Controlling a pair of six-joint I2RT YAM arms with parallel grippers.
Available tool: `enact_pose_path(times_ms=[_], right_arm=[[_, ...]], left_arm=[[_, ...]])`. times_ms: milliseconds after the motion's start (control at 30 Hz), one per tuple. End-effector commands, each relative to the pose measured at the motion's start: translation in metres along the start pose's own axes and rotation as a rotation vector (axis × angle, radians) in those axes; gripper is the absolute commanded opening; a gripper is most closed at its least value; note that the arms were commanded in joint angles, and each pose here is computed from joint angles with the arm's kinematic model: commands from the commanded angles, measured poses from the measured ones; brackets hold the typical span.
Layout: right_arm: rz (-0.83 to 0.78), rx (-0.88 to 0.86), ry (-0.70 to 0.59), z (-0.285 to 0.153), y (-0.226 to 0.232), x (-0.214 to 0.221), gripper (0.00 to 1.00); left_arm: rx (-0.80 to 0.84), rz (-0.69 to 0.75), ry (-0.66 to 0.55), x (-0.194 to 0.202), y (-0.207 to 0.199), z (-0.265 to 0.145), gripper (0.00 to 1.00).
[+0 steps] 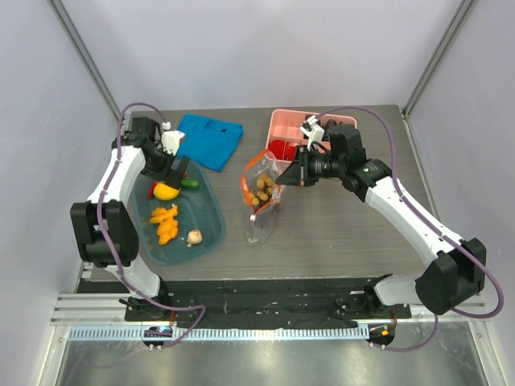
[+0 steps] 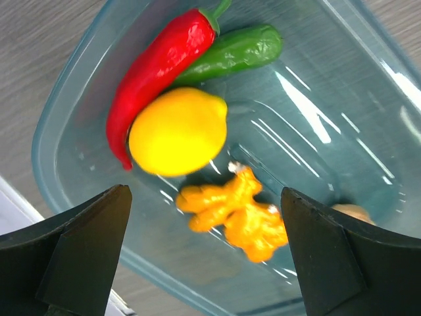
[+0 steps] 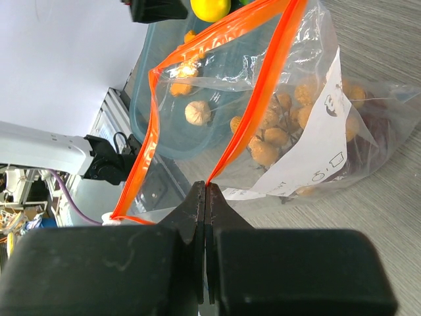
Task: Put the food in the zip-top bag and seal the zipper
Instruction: Pick up the fake fruit from the bin.
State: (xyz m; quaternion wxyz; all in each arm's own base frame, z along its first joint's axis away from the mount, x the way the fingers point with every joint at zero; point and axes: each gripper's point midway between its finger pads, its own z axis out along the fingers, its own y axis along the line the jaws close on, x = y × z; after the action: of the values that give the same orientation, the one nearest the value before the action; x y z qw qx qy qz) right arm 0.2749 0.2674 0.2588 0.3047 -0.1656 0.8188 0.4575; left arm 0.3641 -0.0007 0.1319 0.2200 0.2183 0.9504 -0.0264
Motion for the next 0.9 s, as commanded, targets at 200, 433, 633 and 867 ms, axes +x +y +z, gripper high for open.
enact_pose_path(times_ms=[200,433,633,867], right_arm=[[-0.078,-0.009,-0.044,-0.005,0.007,-0.016,0.01],[-0.078,0.001,-0.033,-0.003,0.004,-0.013,0.01],[-0.087,0.005,-0.033,-0.004,0.003,-0.013,0.01],[-0.097,0.015,-0.032,-0.004,0.001,-0.013,0.01]], left_arm=[[0.067,0.256,-0.007,-0.006,0.011,0.046,0.95],[0.08,0.289,0.069,0.025,0.008,0.07,0.87],[0.1,0.273,0.07,0.034,0.0,0.07,0.8],[0.075,0.193,-0.044,0.001,-0.003,0.029,0.51]])
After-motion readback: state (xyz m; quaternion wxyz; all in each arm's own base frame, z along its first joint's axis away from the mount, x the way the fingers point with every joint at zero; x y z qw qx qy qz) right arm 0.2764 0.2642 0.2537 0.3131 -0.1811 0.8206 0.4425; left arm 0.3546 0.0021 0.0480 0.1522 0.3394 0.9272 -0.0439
